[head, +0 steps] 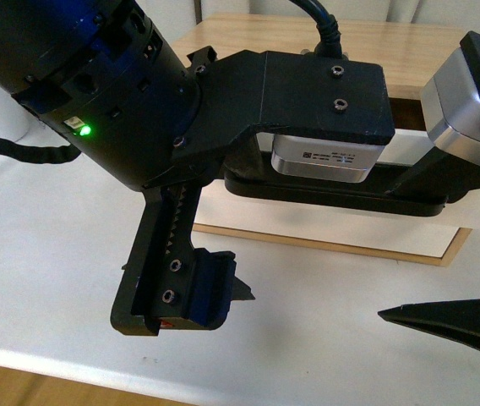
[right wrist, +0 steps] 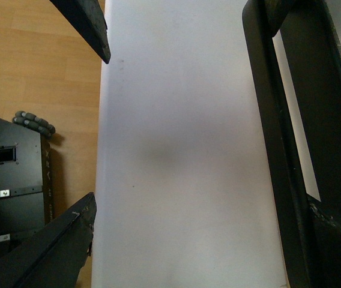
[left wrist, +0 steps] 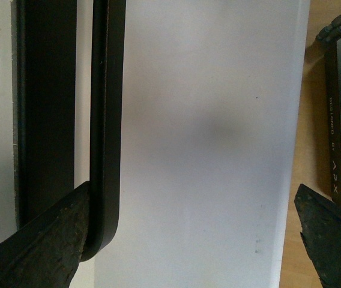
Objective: Pull drawer
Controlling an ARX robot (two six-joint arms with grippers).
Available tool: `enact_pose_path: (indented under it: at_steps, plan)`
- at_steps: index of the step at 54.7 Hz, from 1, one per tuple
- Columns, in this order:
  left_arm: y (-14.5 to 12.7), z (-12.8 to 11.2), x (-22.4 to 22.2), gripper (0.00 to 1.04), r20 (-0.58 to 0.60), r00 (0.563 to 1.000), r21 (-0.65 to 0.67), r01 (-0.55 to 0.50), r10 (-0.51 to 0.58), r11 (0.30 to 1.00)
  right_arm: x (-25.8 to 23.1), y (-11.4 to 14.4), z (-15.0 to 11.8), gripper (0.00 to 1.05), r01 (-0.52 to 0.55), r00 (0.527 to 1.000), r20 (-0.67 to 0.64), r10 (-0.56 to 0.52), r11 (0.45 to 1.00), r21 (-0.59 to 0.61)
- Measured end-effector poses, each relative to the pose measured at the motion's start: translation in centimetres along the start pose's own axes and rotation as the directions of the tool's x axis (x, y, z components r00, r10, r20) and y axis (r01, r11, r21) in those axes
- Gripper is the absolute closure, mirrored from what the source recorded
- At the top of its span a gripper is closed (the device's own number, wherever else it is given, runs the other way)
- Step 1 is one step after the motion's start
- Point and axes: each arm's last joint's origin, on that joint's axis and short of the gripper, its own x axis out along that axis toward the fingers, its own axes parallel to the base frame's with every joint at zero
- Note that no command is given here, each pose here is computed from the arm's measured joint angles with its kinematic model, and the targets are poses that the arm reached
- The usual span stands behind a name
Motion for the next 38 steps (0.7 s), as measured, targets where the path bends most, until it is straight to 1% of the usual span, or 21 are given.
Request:
enact_pose_path:
  at_steps: [5, 11, 22, 25, 28, 31, 35, 38]
  plan:
    - [-0.1, 0.1, -0.3, 0.06, 0.015, 0.999, -0.002, -0.034, 0.034, 0.999, -0.1, 0.0, 0.0, 0.09, 0.025, 1.0, 0.011, -0.025, 1.0, -0.007]
    - [0.1, 0.3, -0.9, 0.06, 0.041, 0.994, -0.002, -0.1, 0.1, 0.995, -0.6, 0.1, 0.3, 0.09, 0.056, 0.998, 0.038, -0.056, 0.998, -0.002]
    - [0.2, 1.0, -3.4, 0.06, 0.08, 0.977, -0.022, -0.197, 0.198, 0.98, -3.0, 0.1, 1.6, 0.09, 0.176, 0.98, 0.091, -0.175, 0.984, -0.008]
    - [0.2, 1.4, -4.8, 0.06, 0.107, 0.961, -0.047, -0.25, 0.253, 0.967, -4.1, 0.3, 2.1, 0.09, 0.245, 0.963, 0.117, -0.242, 0.969, -0.011]
    - [0.1, 1.7, -5.8, 0.06, 0.132, 0.944, -0.067, -0.295, 0.301, 0.953, -4.8, 0.5, 2.4, 0.09, 0.287, 0.951, 0.129, -0.283, 0.958, -0.013]
    - [0.0, 1.9, -6.6, 0.06, 0.152, 0.926, -0.089, -0.335, 0.345, 0.938, -5.7, 0.7, 2.7, 0.09, 0.347, 0.928, 0.144, -0.343, 0.938, -0.001]
    - [-0.2, 2.1, -7.9, 0.06, 0.193, 0.886, -0.133, -0.402, 0.421, 0.906, -6.8, 1.3, 3.0, 0.09, 0.409, 0.897, 0.177, -0.404, 0.913, 0.009]
    - [-0.5, 2.2, -9.0, 0.06, 0.229, 0.844, -0.19, -0.451, 0.486, 0.872, -7.8, 1.9, 3.1, 0.09, 0.461, 0.866, 0.203, -0.457, 0.887, 0.028]
